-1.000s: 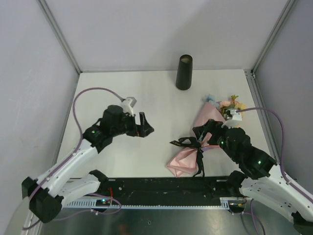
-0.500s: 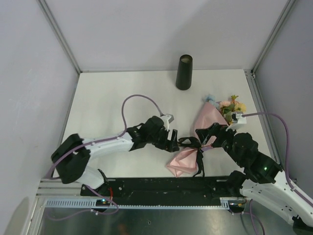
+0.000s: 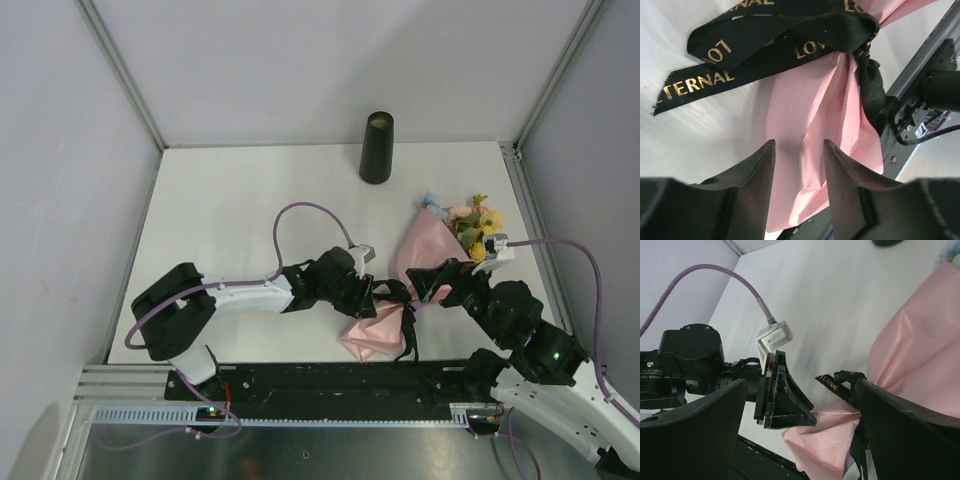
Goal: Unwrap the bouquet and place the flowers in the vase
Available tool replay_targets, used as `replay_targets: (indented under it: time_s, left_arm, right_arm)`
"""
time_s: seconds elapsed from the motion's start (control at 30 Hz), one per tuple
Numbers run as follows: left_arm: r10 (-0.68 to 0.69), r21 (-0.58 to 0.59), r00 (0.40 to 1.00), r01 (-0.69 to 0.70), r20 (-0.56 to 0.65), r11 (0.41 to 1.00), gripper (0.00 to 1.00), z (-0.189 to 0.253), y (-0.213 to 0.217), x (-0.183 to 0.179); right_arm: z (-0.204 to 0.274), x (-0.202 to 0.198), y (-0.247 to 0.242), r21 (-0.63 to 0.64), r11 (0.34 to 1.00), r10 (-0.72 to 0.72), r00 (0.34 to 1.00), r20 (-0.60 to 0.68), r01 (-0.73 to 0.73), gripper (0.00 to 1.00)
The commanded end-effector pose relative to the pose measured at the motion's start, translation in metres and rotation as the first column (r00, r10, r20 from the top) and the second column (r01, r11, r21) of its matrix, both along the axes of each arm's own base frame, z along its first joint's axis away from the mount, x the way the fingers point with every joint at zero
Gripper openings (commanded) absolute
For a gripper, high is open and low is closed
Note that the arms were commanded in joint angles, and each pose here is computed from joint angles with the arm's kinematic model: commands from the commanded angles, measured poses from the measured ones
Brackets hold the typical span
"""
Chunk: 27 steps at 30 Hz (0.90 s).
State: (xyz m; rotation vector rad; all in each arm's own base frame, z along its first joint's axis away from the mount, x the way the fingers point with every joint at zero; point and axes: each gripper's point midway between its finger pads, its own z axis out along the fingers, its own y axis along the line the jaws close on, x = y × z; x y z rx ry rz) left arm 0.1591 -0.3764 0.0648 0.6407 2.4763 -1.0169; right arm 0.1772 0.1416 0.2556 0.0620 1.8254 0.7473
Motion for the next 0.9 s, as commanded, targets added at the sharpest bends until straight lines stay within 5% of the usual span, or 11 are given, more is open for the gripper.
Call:
replay_targets:
  time_s: [0.0, 0.2, 0.33, 0.4, 0.53, 0.6, 0.73, 0.87]
  left_arm:
    - [0.032, -0.081, 0.998, -0.027, 0.059, 0.996, 0.39, 0.025, -0.011, 0.009]
    - [0.099, -0.084, 0.989, -0.090, 0.112, 0.992, 0.05, 0.036, 0.001, 0.018]
    - [0.123, -0.077, 0.987, -0.115, 0.106, 0.990, 0.00, 0.035, 0.008, 0.017]
    - [0.108, -0.077, 0.990, -0.101, 0.095, 0.992, 0.10, 0.035, 0.010, 0.013]
    - [0.075, -0.065, 0.994, -0.069, 0.085, 0.995, 0.60, 0.031, 0.014, 0.005]
    - [0.063, -0.049, 0.995, -0.060, 0.073, 0.997, 0.70, 0.023, 0.013, 0.004]
    - [0.005, -0.035, 0.999, -0.004, 0.037, 0.999, 0.72, 0.013, 0.003, -0.003]
    - [0.003, -0.017, 1.000, -0.002, 0.020, 1.000, 0.63, 0.004, -0.002, -0.003]
  right_arm:
    - [0.003, 0.000, -0.003, 0.011, 1.000, -0.008, 1.000, 0.029, 0.007, 0.95]
    - [-0.014, 0.009, 0.001, -0.017, 0.999, -0.028, 0.999, 0.019, 0.029, 0.92]
    - [-0.029, 0.014, 0.006, -0.038, 0.999, -0.040, 0.999, -0.034, 0.039, 0.91]
    - [-0.036, 0.014, 0.010, -0.040, 0.999, -0.037, 0.997, -0.068, 0.034, 0.91]
    - [-0.044, 0.012, 0.012, -0.029, 0.999, -0.034, 0.995, -0.098, 0.031, 0.91]
    - [-0.046, 0.012, 0.012, -0.016, 0.999, -0.032, 0.996, -0.089, 0.031, 0.90]
    - [-0.047, 0.013, 0.012, 0.008, 0.999, -0.033, 0.997, -0.068, 0.034, 0.89]
    - [-0.047, 0.014, 0.013, 0.012, 0.999, -0.031, 0.998, -0.062, 0.031, 0.89]
